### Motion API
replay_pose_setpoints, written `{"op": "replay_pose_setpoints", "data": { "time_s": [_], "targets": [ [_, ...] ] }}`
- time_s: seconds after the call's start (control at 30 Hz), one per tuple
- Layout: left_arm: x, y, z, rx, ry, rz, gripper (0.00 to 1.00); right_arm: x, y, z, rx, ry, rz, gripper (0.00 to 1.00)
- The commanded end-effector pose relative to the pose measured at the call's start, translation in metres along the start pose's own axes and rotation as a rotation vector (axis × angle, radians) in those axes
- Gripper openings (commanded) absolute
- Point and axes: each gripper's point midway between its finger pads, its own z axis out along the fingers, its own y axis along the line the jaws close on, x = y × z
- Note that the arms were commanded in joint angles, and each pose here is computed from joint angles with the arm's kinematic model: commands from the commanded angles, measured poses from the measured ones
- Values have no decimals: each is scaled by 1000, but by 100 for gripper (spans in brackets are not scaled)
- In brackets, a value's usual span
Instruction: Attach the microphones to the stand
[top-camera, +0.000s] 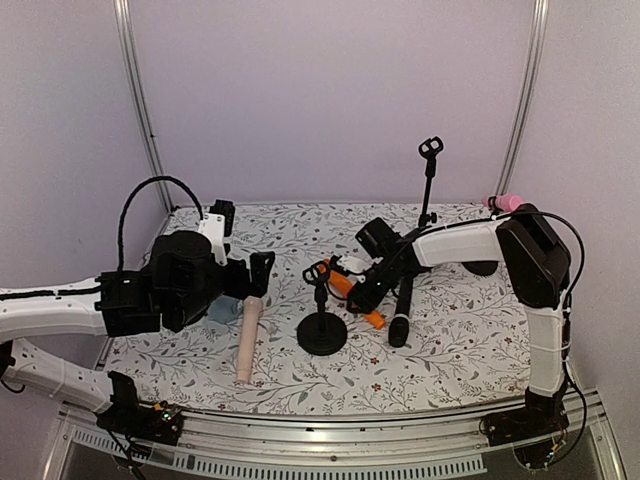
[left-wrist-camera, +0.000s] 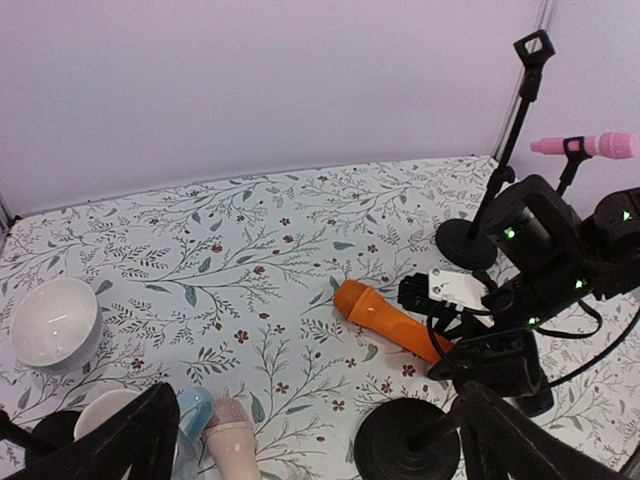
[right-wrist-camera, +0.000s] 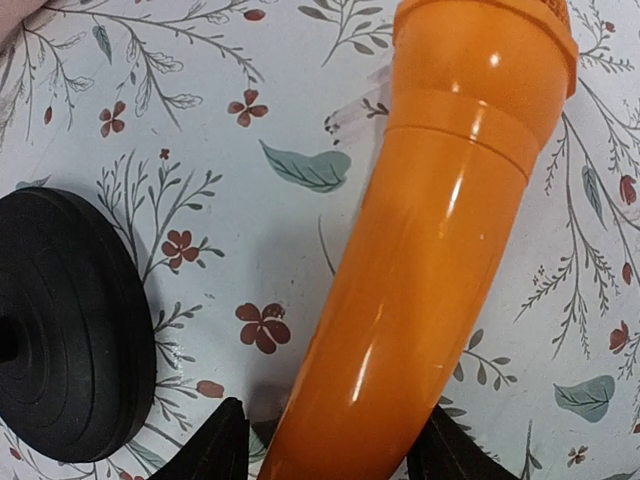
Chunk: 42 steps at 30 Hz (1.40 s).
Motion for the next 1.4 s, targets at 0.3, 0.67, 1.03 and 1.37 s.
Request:
{"op": "replay_pose_setpoints", "data": {
  "time_s": [0.3,0.67,1.03,1.37],
  "targets": [
    [-16,3,-8,27,-57,-58,99,-39,-9,-73,-49,-201,-5,40],
    [-44,-24,-4,111,-99,-44,97,-79,-8,-142,-22,-380,-49,34],
    [-41,-15,-11,104,-105,-71,96,-24,-17,-72,23,-101,-5,71],
    [-33,-1,-18,78,-98,-97,97,3,-6,-29,-35,9,16,65]
  ]
}}
